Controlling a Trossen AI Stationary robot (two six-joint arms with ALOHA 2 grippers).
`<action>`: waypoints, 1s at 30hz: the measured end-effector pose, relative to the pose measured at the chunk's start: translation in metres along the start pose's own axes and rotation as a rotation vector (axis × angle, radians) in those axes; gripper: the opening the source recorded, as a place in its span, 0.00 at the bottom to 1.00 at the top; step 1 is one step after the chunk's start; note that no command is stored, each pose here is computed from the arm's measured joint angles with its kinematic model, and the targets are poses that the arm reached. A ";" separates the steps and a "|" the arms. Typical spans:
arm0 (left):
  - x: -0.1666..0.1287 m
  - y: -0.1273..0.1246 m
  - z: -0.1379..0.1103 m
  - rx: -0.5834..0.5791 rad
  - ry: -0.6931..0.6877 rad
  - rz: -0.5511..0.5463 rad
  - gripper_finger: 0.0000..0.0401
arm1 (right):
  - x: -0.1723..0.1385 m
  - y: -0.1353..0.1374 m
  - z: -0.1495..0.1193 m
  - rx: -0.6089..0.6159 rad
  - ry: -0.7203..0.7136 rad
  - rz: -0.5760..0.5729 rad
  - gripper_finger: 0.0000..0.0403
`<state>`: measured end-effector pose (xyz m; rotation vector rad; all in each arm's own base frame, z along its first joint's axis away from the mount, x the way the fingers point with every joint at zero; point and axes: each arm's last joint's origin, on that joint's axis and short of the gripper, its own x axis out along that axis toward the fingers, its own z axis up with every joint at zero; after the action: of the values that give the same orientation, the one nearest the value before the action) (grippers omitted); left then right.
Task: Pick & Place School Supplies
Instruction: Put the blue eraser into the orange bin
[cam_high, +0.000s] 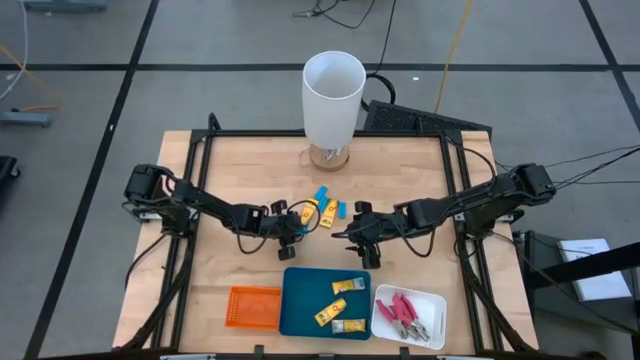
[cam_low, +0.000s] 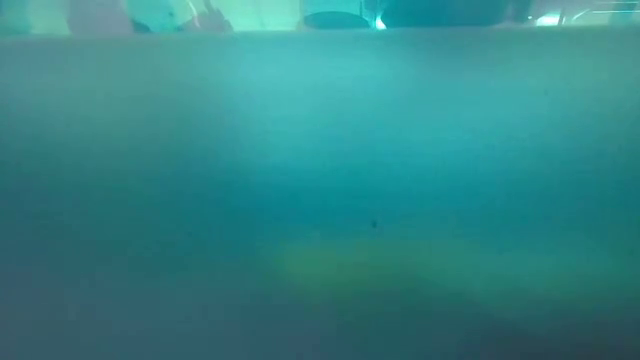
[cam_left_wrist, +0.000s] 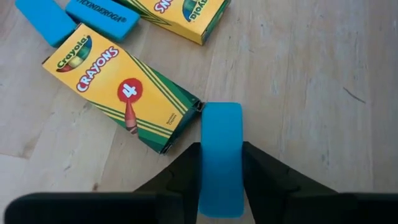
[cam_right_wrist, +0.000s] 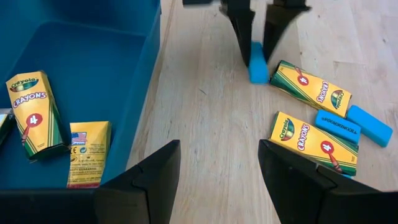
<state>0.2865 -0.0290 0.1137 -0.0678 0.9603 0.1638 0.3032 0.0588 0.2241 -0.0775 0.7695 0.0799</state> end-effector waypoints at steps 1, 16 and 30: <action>-0.003 0.000 0.001 -0.002 -0.006 -0.002 0.26 | 0.000 0.000 0.000 0.000 0.000 0.000 0.51; -0.037 -0.001 0.016 0.001 -0.114 -0.058 0.27 | 0.001 0.000 -0.002 0.016 0.006 -0.002 0.51; -0.091 -0.025 0.023 0.057 -0.231 -0.336 0.27 | 0.001 0.000 -0.004 0.023 0.021 -0.003 0.51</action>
<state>0.2578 -0.0603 0.2014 -0.1529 0.7102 -0.1626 0.3010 0.0584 0.2200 -0.0577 0.7915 0.0671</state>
